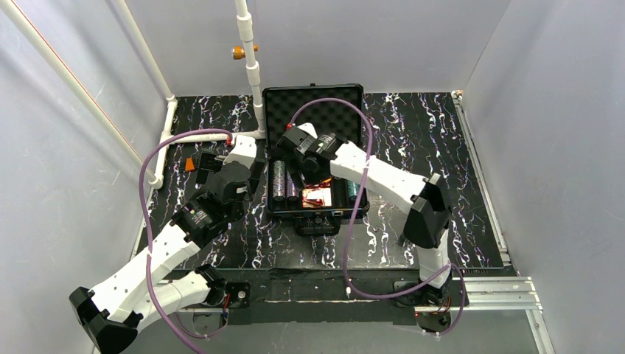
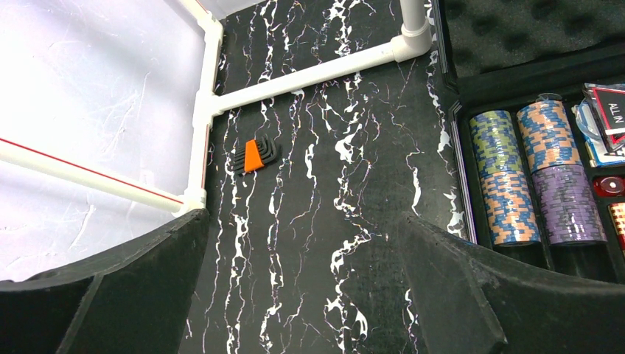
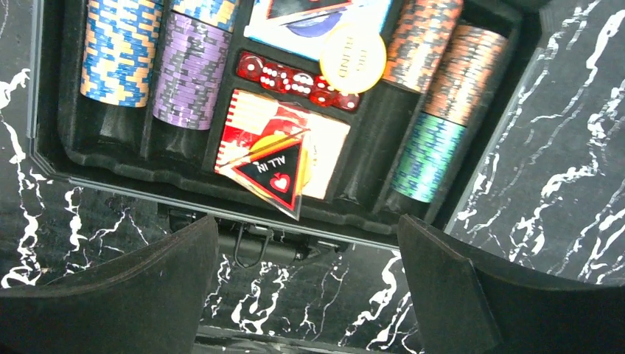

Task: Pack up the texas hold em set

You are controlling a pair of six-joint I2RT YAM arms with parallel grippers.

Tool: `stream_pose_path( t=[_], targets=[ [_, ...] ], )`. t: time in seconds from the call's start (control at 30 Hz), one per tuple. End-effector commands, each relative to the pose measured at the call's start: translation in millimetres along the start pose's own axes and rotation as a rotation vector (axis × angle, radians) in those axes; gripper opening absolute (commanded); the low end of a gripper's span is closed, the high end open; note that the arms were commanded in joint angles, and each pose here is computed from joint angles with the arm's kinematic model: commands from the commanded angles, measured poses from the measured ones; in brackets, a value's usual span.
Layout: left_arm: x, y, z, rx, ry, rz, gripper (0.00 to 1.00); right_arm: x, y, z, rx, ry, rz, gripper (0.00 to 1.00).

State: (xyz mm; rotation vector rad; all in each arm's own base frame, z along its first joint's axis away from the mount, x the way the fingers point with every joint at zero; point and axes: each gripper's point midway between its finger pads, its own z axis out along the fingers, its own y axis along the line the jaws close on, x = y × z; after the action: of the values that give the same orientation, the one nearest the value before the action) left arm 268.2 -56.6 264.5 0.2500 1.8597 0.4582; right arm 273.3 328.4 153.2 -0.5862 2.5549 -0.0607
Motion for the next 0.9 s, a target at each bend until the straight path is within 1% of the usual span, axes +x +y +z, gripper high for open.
stream_pose_path(
  t=[0.0,0.1,0.13,0.17,0.23,0.27,0.37,0.5,0.63,0.7,0.87],
  targets=[
    [-1.1,3.3,-0.2,-0.021,-0.009,-0.011,0.99,-4.2,-26.9,-35.2,0.048,-0.064,0.046,0.98],
    [-0.6,-0.5,0.7,-0.006,-0.007,-0.006,0.99,14.4,-55.7,-46.0,0.113,-0.051,0.083,0.98],
    [-1.1,-1.5,0.9,0.0,-0.008,-0.004,0.99,28.6,-81.4,-50.7,0.142,-0.039,0.129,0.98],
    [-1.7,-1.3,0.4,0.002,-0.011,-0.008,0.99,35.4,-94.7,-55.6,0.141,-0.043,0.168,0.98],
    [-2.2,-1.5,-0.8,0.009,-0.016,-0.015,0.99,58.6,-126.1,-57.0,0.156,-0.009,0.253,0.99],
    [-2.7,-2.2,-1.1,0.017,-0.017,-0.015,0.99,76.9,-144.5,-59.4,0.178,0.019,0.301,0.98],
    [-3.6,-5.7,-1.9,0.04,-0.022,-0.022,0.99,122.1,-178.8,-57.3,0.263,0.11,0.415,0.99],
    [-3.3,-9.4,-2.1,0.063,-0.023,-0.022,0.99,155.4,-203.5,-56.1,0.317,0.157,0.549,0.98],
    [-2.9,-11.8,-2.0,0.075,-0.023,-0.022,0.99,173.8,-212.7,-54.2,0.346,0.193,0.617,0.98],
    [-3.1,-13.3,-2.4,0.084,-0.025,-0.021,0.99,185.4,-212.1,-51.9,0.348,0.22,0.645,0.98],
    [-3.2,-15.0,-3.0,0.096,-0.027,-0.023,0.99,211.5,-193.9,-33.0,0.271,0.278,0.725,0.98]
  ],
)
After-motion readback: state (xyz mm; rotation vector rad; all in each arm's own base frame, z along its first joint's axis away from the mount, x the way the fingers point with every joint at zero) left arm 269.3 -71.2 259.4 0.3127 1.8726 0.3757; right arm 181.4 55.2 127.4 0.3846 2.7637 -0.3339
